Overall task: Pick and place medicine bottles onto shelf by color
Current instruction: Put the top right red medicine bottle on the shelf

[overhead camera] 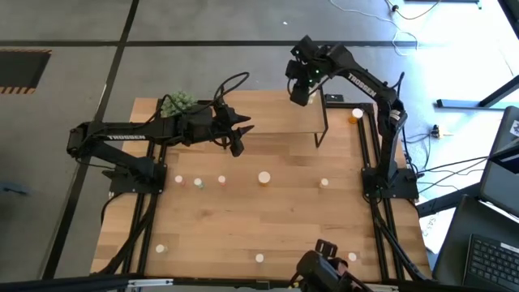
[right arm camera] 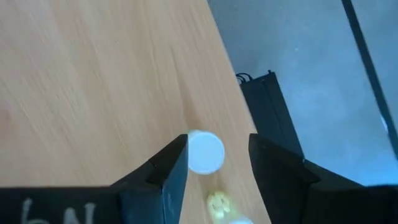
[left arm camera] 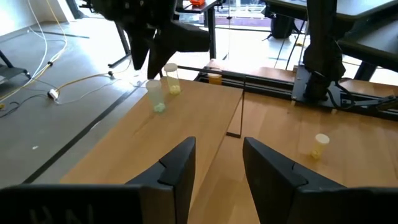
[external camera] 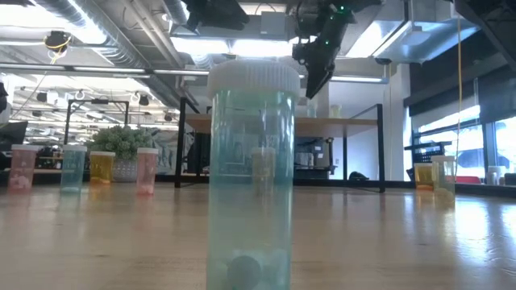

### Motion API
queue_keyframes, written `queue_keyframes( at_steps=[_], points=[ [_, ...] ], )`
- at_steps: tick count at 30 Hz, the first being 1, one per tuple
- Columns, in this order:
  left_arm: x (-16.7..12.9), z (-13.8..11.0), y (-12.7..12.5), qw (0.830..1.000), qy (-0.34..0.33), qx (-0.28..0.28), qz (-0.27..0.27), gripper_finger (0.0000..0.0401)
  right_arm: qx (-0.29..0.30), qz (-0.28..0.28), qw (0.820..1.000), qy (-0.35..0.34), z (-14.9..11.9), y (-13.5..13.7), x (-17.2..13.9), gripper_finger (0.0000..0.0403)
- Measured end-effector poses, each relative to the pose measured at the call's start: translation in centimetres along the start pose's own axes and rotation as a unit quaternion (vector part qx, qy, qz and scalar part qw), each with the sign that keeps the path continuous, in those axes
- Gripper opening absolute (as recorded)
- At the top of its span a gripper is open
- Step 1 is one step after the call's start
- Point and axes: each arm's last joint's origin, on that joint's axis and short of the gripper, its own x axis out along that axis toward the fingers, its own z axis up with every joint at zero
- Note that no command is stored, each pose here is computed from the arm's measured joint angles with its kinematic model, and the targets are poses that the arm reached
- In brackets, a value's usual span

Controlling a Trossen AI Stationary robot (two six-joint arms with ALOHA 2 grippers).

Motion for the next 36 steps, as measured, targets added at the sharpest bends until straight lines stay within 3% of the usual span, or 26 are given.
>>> queue_keyframes(
  at_steps=[8, 13, 20, 22, 27, 33, 36],
  points=[
    [0.0, 0.0, 0.0, 1.0, 0.001, 0.0, 0.0, 0.0128, 0.005, -0.02, 1.0, 0.001, 0.2, 0.4, -4.2, 0.0172],
    [-0.3, -0.6, -0.1, 0.999, 0.034, 0.007, -0.003, 0.0128, -0.015, 0.039, 0.998, -0.037, 0.4, 2.4, -7.2, 0.0172],
    [-2.6, -1.4, -0.1, 0.994, 0.102, -0.048, -0.014, 0.0128, -0.051, 0.094, 0.993, -0.048, -0.6, 6.2, -10.5, 0.0172],
    [-3.3, -1.6, -0.3, 0.99, 0.12, -0.057, -0.037, 0.0128, -0.076, 0.107, 0.989, -0.068, -0.8, 7.5, -11.8, 0.0172],
    [-4.9, -2.5, -1.1, 0.974, 0.188, -0.059, -0.114, 0.0128, -0.121, 0.147, 0.976, -0.107, -1.5, 10.5, -14.6, 0.0172],
    [-6.5, -4.7, -2.5, 0.936, 0.304, -0.003, -0.175, 0.0128, -0.164, 0.168, 0.964, -0.124, -2.0, 13.1, -16.0, 0.0172],
    [-6.9, -4.9, -3.1, 0.931, 0.311, 0.011, -0.191, 0.0128, -0.178, 0.176, 0.96, -0.125, -2.0, 14.0, -16.2, 0.0172]
  ],
)
